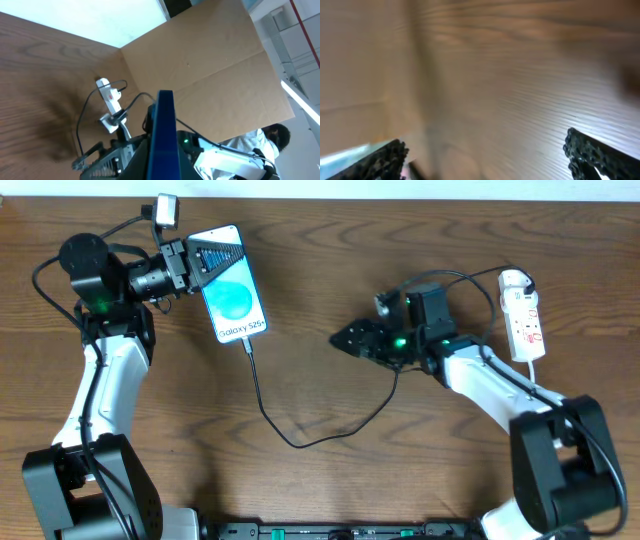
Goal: Plug charger to phone and switch on socket
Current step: 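Open the right gripper, release the cable, and move it toward the power strip, then lower the connected phone to the table with the left gripper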
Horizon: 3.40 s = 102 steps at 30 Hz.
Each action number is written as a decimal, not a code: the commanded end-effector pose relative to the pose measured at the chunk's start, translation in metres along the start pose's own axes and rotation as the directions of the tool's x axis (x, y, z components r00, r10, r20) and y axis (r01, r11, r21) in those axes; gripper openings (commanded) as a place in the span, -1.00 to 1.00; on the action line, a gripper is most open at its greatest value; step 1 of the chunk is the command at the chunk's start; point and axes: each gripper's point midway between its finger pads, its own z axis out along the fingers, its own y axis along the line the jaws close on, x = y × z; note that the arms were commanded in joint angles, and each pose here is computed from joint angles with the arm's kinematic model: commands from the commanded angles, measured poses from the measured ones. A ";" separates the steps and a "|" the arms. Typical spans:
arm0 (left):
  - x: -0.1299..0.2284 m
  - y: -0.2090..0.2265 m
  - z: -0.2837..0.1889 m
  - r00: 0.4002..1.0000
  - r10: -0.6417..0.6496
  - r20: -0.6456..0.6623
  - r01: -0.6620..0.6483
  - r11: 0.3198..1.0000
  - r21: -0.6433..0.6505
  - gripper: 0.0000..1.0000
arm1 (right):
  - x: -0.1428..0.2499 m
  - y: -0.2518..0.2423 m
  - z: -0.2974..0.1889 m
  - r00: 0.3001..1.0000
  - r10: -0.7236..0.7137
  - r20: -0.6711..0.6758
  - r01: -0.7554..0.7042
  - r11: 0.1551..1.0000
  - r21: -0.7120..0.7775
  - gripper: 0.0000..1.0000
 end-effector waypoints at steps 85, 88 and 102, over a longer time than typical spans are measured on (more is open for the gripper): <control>0.163 0.263 -0.073 0.860 -0.418 0.292 0.453 0.362 -0.815 -0.85 | -0.018 0.040 -0.168 0.870 -0.246 0.428 0.099 0.936 0.338 0.99; 0.164 0.264 -0.073 0.859 -0.421 0.292 0.454 0.360 -0.815 -0.85 | -0.018 0.040 -0.168 0.870 -0.246 0.427 0.099 0.936 0.337 0.98; 0.171 0.266 -0.076 0.865 -0.428 0.262 0.426 0.350 -0.834 -0.85 | -0.018 0.040 -0.168 0.870 -0.246 0.428 0.099 0.936 0.338 0.98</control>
